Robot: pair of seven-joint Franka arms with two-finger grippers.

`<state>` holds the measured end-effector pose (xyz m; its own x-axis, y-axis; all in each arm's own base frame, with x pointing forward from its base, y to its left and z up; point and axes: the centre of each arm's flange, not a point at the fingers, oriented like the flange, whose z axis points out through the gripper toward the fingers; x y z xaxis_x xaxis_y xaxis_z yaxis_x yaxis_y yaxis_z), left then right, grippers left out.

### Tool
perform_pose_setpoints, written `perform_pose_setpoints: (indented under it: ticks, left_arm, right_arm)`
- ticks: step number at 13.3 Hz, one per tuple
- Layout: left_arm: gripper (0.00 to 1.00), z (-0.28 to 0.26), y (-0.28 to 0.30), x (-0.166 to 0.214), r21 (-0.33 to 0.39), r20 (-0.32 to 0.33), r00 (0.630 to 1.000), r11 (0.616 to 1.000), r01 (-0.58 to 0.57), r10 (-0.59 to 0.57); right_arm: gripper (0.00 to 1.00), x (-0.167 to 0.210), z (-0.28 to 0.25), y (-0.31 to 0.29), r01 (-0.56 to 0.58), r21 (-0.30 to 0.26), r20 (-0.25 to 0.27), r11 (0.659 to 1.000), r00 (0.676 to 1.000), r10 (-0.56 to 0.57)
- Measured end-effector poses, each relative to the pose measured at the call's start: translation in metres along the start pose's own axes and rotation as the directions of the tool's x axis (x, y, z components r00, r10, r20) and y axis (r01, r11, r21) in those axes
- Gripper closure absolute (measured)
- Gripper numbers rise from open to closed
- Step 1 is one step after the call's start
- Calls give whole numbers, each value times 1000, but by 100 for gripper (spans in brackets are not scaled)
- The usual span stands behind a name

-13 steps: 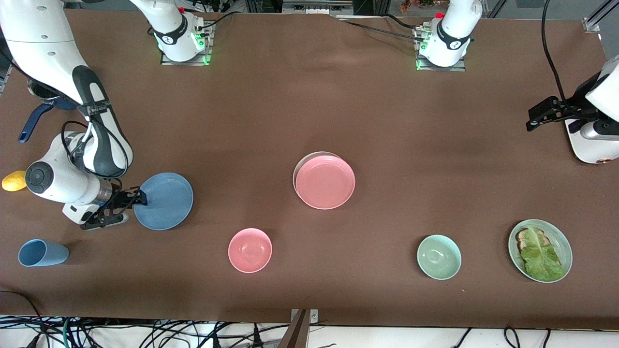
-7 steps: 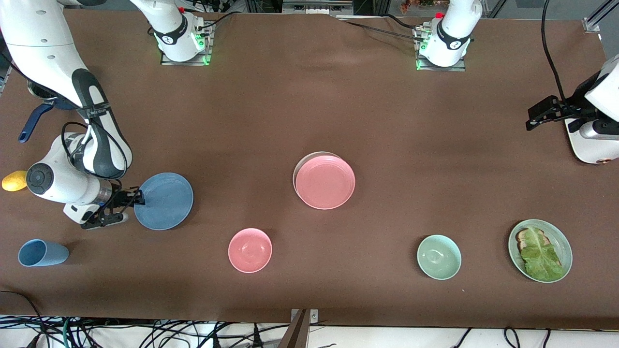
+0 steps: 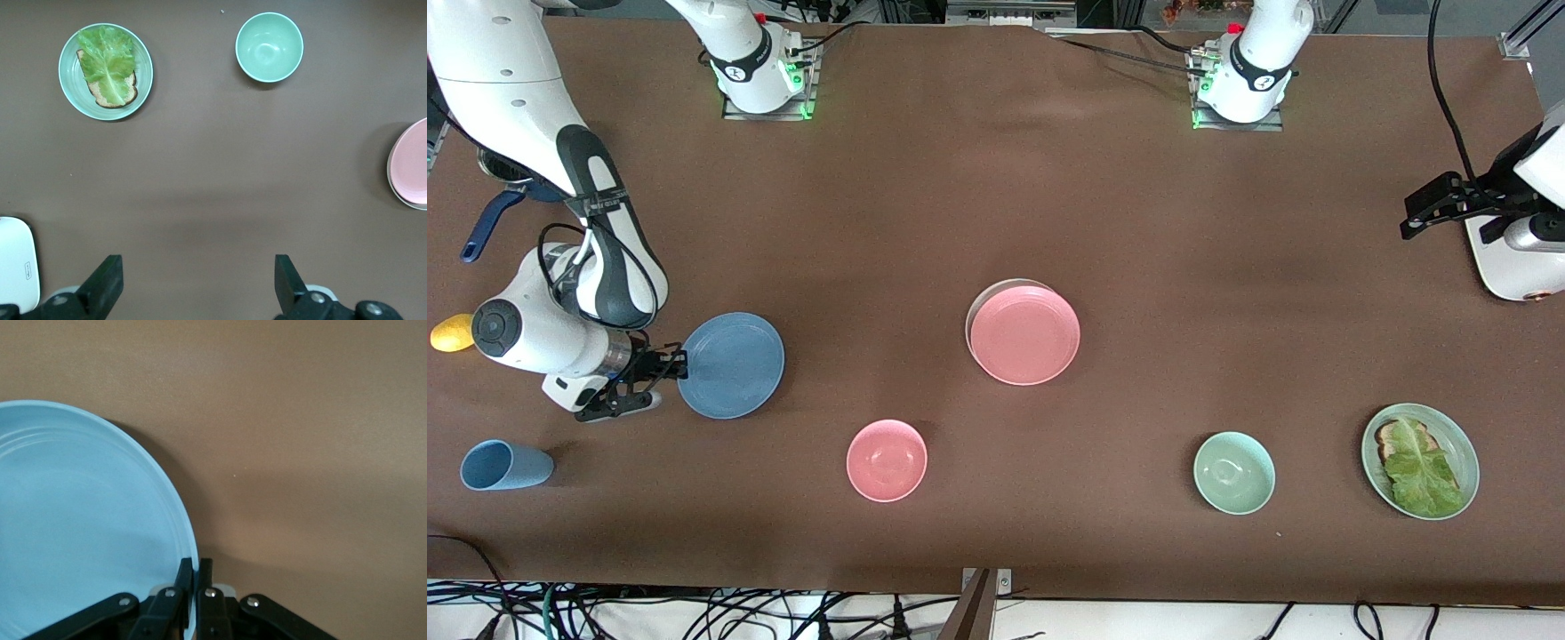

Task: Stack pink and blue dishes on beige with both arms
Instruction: 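Close the right gripper on the blue plate rim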

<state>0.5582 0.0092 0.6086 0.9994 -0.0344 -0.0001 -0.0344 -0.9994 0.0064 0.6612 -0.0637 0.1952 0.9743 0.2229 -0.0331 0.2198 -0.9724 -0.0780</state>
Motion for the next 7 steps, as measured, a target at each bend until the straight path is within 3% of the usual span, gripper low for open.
perform_pose_setpoints:
  ticks: [5,7]
  left_arm:
    - [0,-1,1,3,0,2,1000,1000,-3,3]
    - [0,-8,3,3,0,-13,1000,1000,-6,6]
  right_arm:
    - [96,11,-34,-14,24,0,-44,1000,999,-24]
    - [96,13,-63,-31,18,50,-54,999,998,-15]
